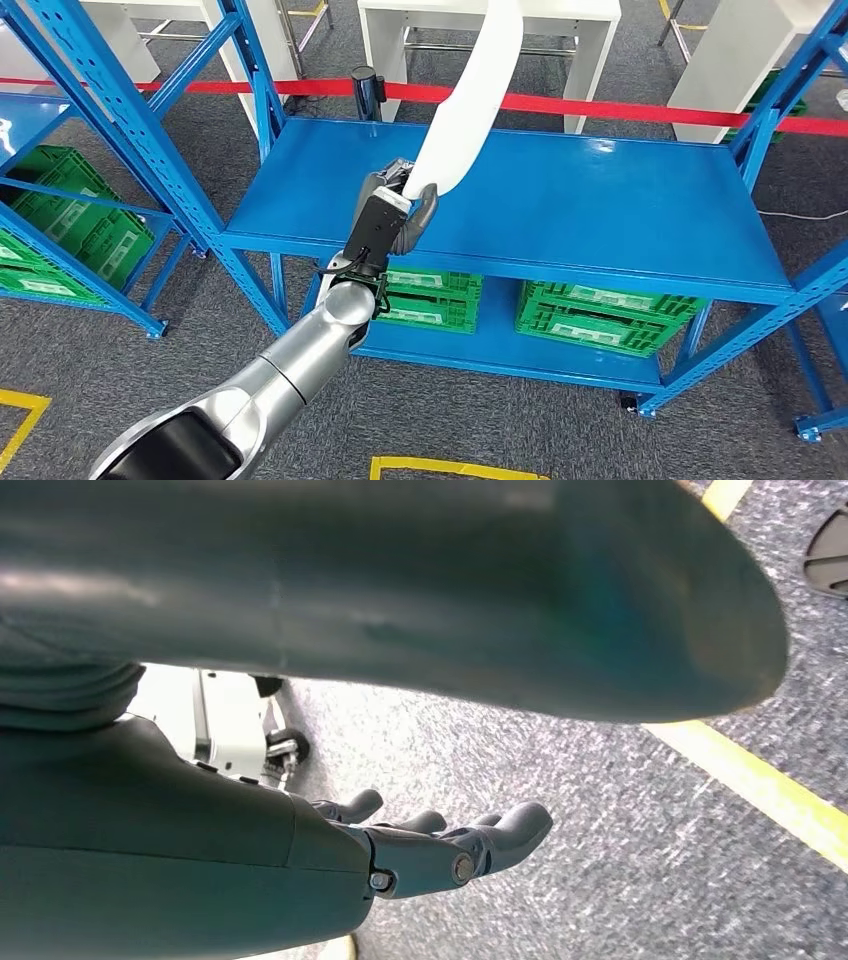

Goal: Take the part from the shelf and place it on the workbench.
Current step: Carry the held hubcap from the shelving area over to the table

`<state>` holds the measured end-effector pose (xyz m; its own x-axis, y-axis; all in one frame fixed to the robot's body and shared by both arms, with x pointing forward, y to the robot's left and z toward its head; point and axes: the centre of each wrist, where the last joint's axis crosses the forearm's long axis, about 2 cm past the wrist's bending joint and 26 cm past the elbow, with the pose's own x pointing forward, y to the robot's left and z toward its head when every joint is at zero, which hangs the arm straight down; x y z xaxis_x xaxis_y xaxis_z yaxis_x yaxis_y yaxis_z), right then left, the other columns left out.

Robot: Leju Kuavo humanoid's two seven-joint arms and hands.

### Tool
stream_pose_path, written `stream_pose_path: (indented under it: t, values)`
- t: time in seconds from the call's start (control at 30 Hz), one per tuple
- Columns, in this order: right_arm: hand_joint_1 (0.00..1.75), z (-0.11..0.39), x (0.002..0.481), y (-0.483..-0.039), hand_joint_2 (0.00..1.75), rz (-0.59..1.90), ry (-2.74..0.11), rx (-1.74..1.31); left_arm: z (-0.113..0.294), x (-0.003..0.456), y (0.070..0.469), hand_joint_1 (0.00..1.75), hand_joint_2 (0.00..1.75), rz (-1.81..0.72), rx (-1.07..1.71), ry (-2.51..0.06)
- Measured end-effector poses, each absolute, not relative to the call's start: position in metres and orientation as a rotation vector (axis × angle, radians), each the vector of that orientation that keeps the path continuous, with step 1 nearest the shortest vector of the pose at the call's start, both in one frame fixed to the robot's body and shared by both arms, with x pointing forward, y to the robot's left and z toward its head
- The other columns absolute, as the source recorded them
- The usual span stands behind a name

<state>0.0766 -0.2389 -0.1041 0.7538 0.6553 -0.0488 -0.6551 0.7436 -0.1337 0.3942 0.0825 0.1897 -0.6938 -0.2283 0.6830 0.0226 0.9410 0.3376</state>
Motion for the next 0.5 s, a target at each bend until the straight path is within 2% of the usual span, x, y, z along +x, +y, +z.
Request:
stream_pose_path:
  t: [0.5]
  values:
    - [0.0,-0.1043,0.0758,-0.2397,0.0,0.702,-0.003,-0.133,0.192,0.3957,0.0887,1.75,1.75,-0.403,0.152,-2.324]
